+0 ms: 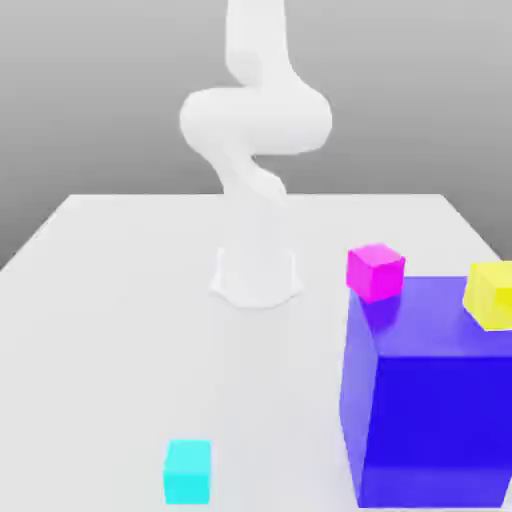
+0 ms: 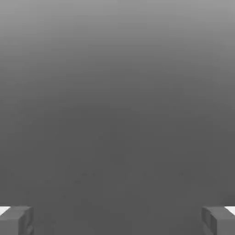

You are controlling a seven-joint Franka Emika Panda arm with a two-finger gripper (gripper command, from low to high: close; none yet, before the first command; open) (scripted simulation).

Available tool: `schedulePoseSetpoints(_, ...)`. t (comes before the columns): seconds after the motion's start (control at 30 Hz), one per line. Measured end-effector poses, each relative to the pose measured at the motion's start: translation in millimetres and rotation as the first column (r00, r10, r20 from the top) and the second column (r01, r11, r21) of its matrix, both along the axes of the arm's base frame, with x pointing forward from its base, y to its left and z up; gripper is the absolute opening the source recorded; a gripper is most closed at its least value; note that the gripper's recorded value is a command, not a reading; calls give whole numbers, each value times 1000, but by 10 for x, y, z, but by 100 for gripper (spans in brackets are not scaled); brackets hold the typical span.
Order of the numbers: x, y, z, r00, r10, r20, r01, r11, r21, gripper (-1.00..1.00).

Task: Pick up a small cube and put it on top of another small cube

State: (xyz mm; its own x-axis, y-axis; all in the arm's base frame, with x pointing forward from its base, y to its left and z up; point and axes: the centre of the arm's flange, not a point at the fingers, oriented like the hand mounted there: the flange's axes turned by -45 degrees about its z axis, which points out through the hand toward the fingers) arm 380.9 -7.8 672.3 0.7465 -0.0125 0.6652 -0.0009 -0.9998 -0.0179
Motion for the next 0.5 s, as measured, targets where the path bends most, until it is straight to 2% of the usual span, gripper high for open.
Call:
schedulePoseSetpoints(0.23,743,-201,-1246,979,20,-202,-17,1000,17,0)
schedulePoseSetpoints(0.5,1090,-414,-2789,909,27,-416,-20,1000,21,0)
